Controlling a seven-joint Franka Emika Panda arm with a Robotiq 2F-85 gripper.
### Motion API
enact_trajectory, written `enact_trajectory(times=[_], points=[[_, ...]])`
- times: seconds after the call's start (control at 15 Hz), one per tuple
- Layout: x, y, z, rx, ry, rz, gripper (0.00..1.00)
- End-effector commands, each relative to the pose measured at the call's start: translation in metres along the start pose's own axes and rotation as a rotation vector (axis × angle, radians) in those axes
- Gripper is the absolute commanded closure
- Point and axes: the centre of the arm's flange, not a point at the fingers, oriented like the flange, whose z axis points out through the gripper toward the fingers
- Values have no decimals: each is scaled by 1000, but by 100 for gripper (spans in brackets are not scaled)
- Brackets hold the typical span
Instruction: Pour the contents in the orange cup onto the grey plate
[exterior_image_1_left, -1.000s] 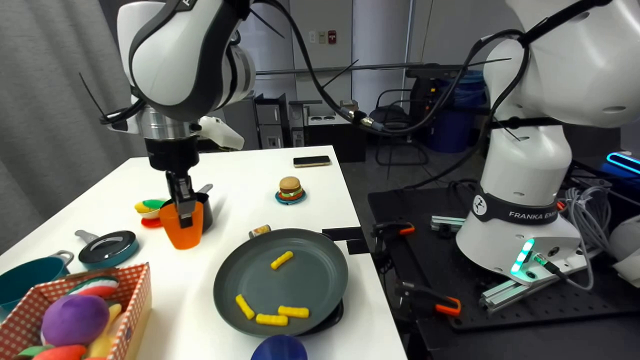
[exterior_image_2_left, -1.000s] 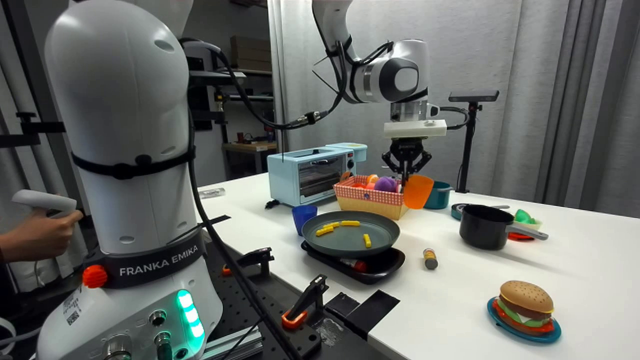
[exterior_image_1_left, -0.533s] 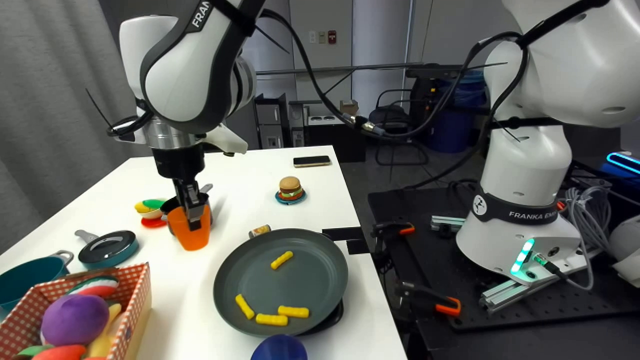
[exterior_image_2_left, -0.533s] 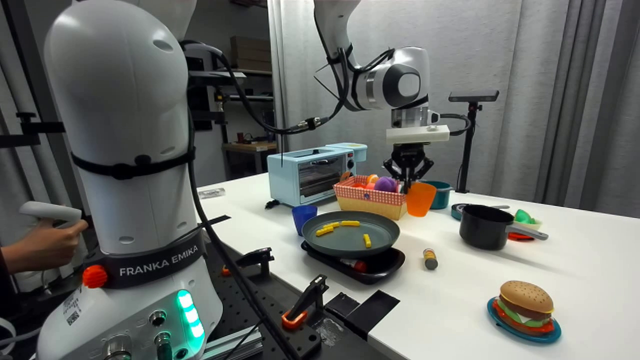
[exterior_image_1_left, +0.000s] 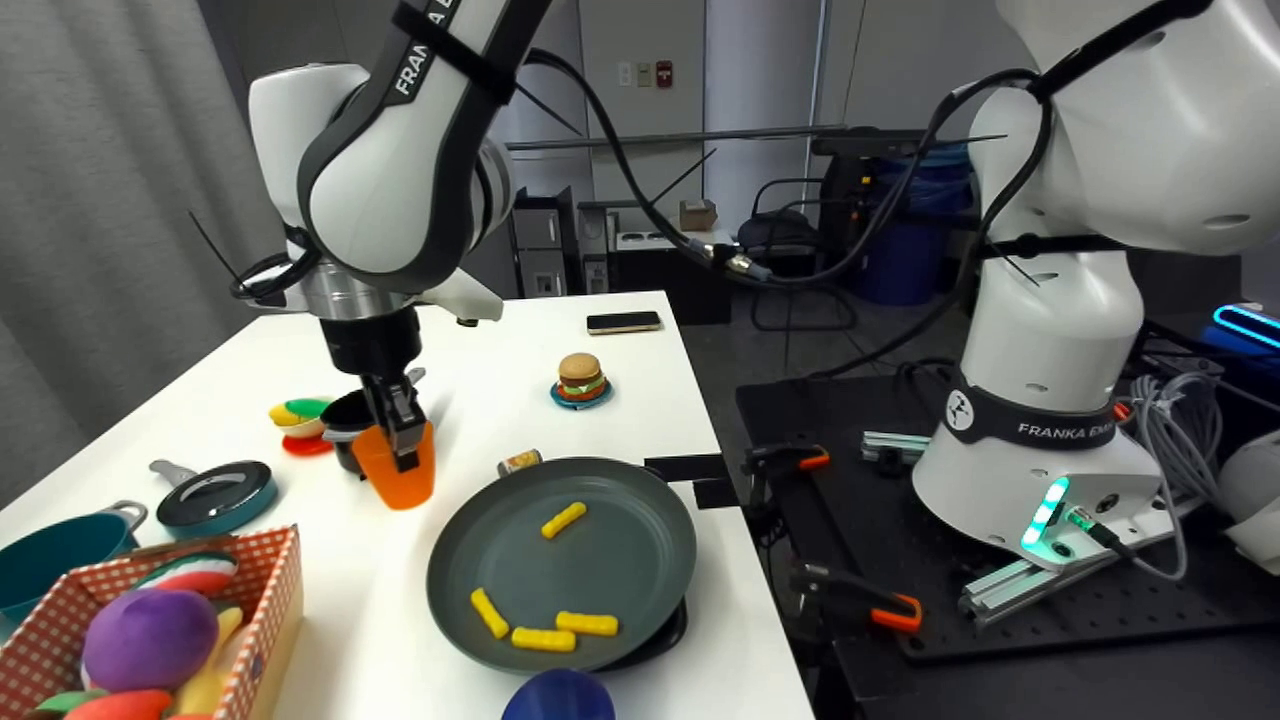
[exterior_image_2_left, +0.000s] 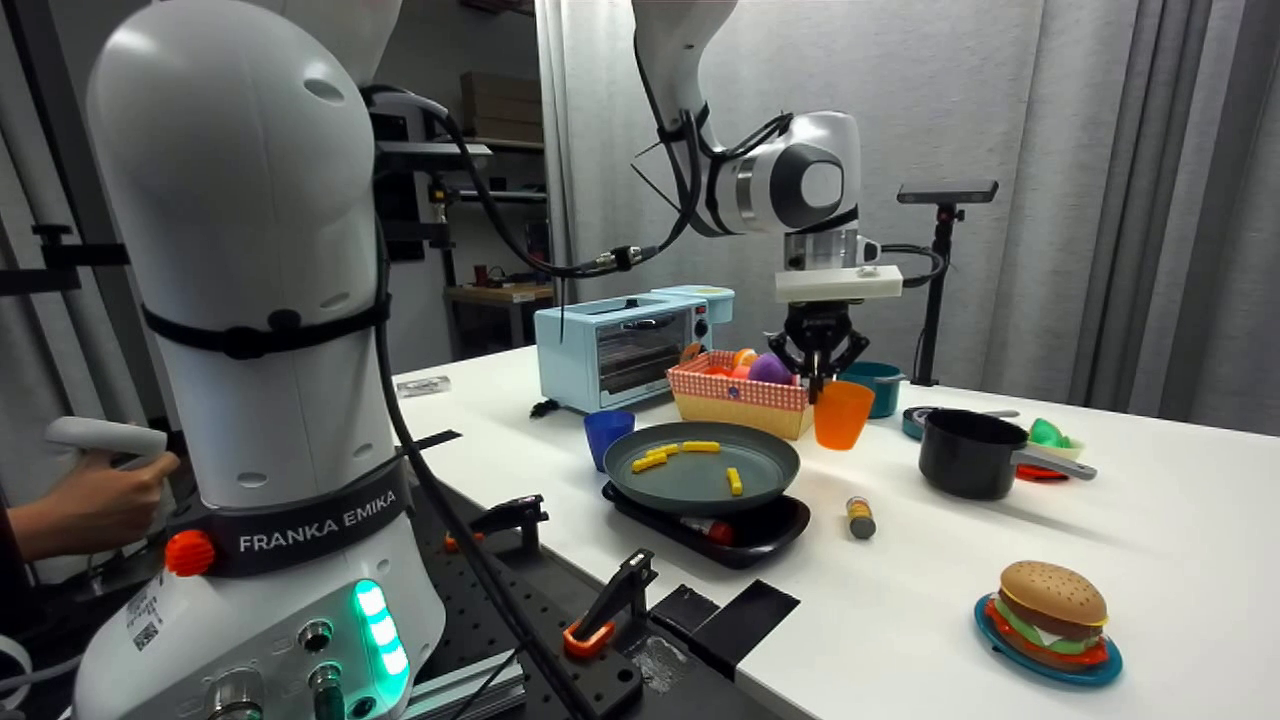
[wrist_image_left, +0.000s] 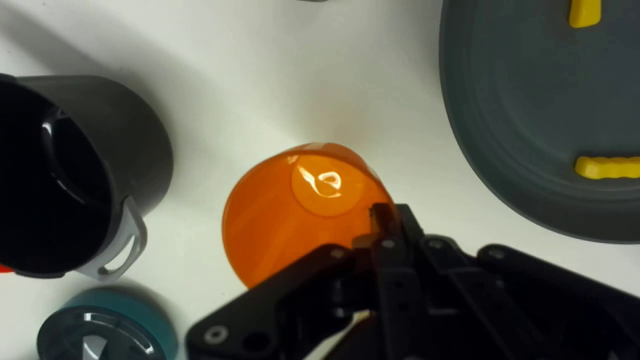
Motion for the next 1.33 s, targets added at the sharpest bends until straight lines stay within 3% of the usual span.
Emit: enact_trajectory(times=[0.0, 1.27], points=[[2, 8, 6, -18, -13, 6, 99], [-3, 21, 29, -28, -53, -10, 99]])
